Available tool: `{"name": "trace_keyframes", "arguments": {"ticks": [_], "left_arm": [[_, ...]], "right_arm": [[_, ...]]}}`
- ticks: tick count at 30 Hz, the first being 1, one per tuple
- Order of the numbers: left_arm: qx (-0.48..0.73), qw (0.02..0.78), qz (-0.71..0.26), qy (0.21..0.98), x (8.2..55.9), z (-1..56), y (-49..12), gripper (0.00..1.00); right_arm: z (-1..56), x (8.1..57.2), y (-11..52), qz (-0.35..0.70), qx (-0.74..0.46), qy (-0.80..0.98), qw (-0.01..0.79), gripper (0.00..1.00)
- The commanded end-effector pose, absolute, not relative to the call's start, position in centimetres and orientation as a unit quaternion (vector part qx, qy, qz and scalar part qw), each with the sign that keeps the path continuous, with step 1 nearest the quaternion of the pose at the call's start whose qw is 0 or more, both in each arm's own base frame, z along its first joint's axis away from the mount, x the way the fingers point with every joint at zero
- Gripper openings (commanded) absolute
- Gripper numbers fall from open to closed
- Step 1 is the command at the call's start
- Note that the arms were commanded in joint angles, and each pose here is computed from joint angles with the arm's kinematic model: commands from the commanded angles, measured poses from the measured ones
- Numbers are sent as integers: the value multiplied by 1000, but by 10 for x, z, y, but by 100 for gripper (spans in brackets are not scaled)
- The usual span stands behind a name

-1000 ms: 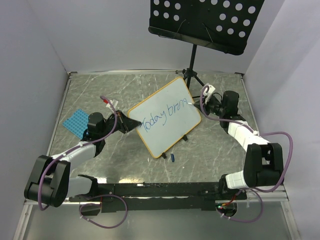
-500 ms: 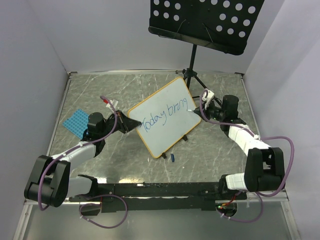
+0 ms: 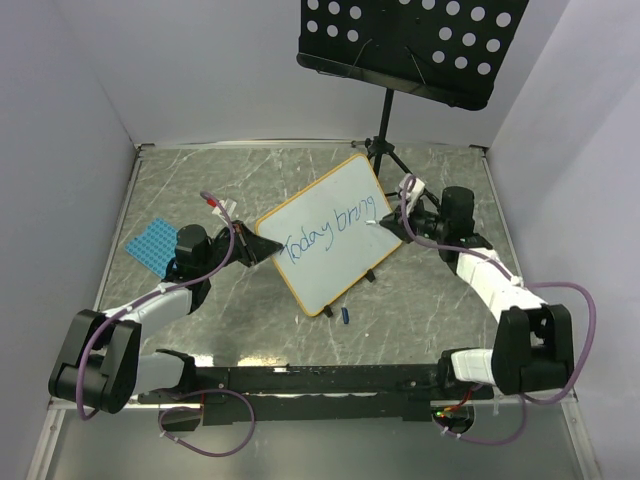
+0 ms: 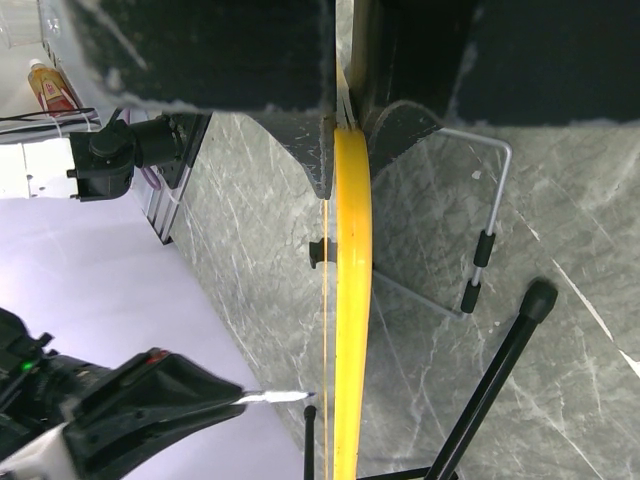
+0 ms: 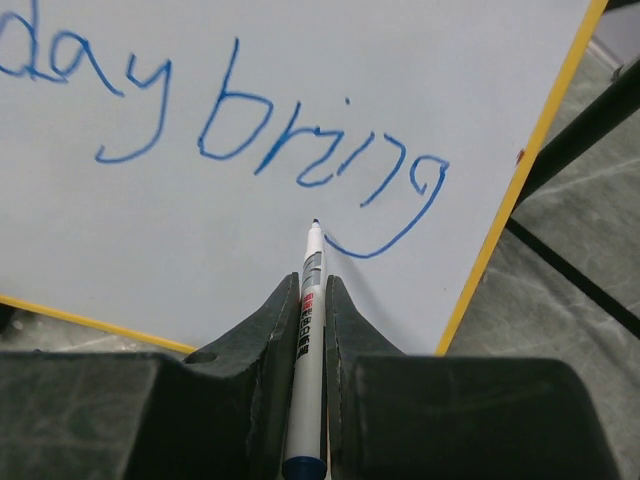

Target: Write a sentence on the whiteboard

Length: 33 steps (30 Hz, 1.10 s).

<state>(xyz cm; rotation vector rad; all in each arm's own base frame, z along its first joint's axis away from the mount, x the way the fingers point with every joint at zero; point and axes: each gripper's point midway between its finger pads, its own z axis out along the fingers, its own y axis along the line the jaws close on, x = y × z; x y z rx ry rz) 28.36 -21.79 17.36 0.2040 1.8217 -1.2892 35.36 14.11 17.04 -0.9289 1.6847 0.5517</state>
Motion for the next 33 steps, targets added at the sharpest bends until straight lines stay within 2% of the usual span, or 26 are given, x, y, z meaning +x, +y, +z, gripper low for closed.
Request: {"name": "trace_keyframes", "arguments": {"ticks": [1,14,33], "left_arm": [[136,396,-520,745,259,146,-225,1],[135,397,-524,741,258,147,-226,1],[132,397,-525,742,256,144,-226,1]], "right_arm": [[237,343,150,238,-404,655,593,0],[239,300,158,285,-412,653,568,0],[218,274,176,337,-434,649,526,0]]}}
